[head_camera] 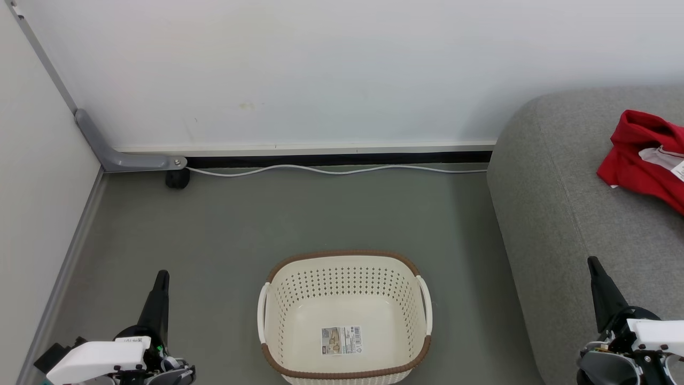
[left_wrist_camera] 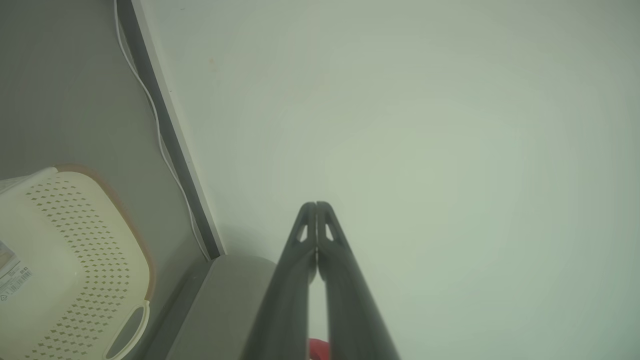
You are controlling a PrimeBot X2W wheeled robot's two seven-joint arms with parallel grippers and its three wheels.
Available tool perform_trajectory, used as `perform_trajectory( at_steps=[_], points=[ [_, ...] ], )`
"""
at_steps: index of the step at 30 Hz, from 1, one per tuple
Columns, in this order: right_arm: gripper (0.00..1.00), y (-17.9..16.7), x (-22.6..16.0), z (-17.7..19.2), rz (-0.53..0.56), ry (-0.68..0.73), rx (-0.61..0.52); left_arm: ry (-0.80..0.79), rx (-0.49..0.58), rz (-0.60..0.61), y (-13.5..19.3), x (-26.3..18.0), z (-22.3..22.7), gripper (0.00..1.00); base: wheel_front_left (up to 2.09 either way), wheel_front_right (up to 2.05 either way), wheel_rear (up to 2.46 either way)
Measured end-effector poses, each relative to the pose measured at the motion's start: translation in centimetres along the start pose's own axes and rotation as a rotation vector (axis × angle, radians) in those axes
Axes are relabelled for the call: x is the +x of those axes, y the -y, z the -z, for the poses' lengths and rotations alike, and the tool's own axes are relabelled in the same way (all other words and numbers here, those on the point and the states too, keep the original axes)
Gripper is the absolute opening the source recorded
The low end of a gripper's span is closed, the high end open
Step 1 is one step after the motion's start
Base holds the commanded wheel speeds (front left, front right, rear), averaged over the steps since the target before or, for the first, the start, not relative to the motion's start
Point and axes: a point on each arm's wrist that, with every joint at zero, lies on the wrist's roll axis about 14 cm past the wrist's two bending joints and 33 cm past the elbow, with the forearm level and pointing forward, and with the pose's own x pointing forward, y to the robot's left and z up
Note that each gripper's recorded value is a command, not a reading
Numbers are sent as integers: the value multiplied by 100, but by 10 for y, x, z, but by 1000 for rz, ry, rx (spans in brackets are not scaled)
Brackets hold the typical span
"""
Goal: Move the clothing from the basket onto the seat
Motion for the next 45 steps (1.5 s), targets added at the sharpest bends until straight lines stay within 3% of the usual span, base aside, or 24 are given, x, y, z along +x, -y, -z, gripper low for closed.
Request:
perform_trajectory(
  at_steps=[45],
  points=[
    [0, 0, 0, 0, 0, 0, 0, 0, 0, 1, 0, 0, 0, 0, 0, 0, 0]
  ],
)
